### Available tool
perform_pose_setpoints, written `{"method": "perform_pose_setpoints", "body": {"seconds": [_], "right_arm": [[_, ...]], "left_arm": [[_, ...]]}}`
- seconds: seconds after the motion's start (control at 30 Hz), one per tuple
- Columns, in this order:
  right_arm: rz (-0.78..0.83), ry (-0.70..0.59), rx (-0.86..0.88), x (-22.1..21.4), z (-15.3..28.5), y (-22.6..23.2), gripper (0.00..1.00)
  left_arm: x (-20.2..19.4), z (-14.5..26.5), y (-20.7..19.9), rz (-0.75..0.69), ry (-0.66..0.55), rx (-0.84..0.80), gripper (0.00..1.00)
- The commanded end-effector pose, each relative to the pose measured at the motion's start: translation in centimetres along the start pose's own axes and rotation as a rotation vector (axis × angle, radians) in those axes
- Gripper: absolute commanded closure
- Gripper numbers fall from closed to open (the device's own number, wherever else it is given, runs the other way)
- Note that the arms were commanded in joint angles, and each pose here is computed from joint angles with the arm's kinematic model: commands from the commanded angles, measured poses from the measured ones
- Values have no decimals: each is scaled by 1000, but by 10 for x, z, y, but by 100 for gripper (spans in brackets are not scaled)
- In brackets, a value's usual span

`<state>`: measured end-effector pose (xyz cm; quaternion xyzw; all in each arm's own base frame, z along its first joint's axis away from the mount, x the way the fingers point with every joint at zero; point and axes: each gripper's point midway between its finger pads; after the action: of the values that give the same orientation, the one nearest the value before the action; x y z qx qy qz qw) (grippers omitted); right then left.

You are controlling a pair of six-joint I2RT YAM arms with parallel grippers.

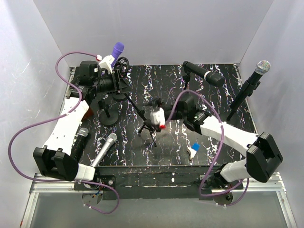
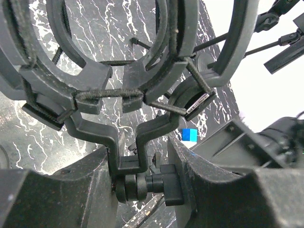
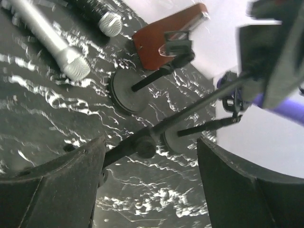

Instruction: Remove the microphone from the stand

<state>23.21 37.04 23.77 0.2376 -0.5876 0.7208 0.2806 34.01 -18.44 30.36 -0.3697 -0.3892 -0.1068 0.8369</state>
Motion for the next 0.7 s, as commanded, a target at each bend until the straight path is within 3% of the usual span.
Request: {"method": "perform_pose_setpoints", "body": {"seconds": [0.0, 0.2, 0.37, 0.67], "right_arm": [[-671, 57, -136, 19, 4, -37, 16], [-1172, 94, -216, 6, -11, -54, 21], [-1291, 104, -213, 0, -18, -46, 24], [-1341, 271, -285, -43, -9, -20, 30]], "left_arm": [[23, 4, -11, -42, -66, -36, 100], [24, 3, -10, -41, -66, -34, 100], [25, 4, -11, -45, -69, -33, 100], [25, 4, -9, -59, -70, -25, 100]]}}
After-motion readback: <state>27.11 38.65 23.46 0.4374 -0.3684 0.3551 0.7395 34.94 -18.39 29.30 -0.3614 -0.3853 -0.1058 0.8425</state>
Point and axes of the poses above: each gripper's point midway between its finger pads, its own z axis back along the fingers, its own y axis along the line the jaws close on, x = y × z, and after that the axes turned 5 degrees about -z, right-handed
